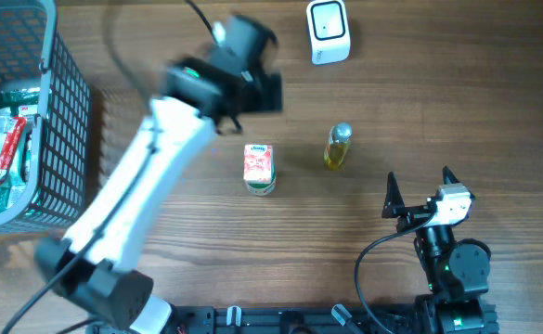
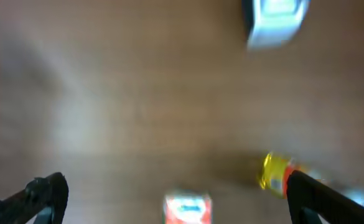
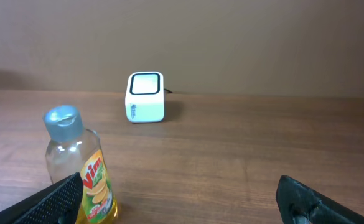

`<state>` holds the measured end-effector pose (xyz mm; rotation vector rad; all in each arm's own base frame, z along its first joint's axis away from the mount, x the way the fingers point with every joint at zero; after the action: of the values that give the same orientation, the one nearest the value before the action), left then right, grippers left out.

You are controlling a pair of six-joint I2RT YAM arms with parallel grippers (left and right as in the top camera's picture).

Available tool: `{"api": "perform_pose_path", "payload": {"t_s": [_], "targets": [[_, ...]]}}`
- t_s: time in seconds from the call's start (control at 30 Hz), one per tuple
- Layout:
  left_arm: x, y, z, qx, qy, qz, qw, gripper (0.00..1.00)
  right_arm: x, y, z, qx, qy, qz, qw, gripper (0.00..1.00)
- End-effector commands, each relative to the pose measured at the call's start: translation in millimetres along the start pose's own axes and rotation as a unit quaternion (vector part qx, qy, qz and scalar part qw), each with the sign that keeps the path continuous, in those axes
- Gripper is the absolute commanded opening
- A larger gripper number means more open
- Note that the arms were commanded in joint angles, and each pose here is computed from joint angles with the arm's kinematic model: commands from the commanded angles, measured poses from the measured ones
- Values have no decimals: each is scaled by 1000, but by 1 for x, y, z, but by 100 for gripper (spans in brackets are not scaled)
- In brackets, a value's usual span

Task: Scan the item barcode
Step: 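Reach the left gripper into the basket and grasp the 3M gloves pack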

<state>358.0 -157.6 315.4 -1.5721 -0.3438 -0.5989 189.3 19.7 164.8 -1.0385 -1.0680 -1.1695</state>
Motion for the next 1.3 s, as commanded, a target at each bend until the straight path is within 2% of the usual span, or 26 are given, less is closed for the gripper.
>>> {"api": "perform_pose_path", "payload": {"t_s": [0.0,0.03,0.1,0.2,0.27,0.33,0.43,0.5,0.57,0.7,0.77,0.9,1.07,1.27], "targets": [[49,-73,66,69,69,-107,989,100,2,0,0,-2,-6,-6,1000,100],[56,-83,88,107,66,-119,985,100,2,0,0,-2,-6,-6,1000,100],[63,-102,161,210,52,-129,968,100,2,0,0,-2,-6,-6,1000,100],[56,-114,236,283,21,-120,951,100,2,0,0,-2,-6,-6,1000,99],[42,-130,291,336,-33,-118,934,100,2,0,0,-2,-6,-6,1000,100],[23,-145,335,372,-78,-112,918,100,2,0,0,-2,-6,-6,1000,100],[-4,-150,372,358,-118,-101,921,100,2,0,0,-2,-6,-6,1000,100],[-25,-140,397,361,-144,-67,919,100,2,0,0,-2,-6,-6,1000,100],[-41,-124,411,358,-159,-36,920,100,2,0,0,-2,-6,-6,1000,99],[-88,-53,440,317,-157,75,932,100,2,0,0,-2,-6,-6,1000,100],[-113,-7,446,274,-137,138,942,100,2,0,0,-2,-6,-6,1000,100],[-145,63,442,167,-99,195,962,100,2,0,0,-2,-6,-6,1000,100],[-164,97,446,140,-102,229,958,100,2,0,0,-2,-6,-6,1000,99],[-180,109,454,133,-114,243,954,100,2,0,0,-2,-6,-6,1000,100]]}}
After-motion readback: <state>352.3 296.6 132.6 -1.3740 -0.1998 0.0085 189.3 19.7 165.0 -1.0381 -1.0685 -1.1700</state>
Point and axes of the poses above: each gripper's point midway between its finger pads, its own y axis out along the fingers, its own z axis along the line the jaws close on, x = y × z, the point moved 6 cm from there along -y, back along the fingers, and after that the axes turned 10 degrees about y, right-handed, at the moved point
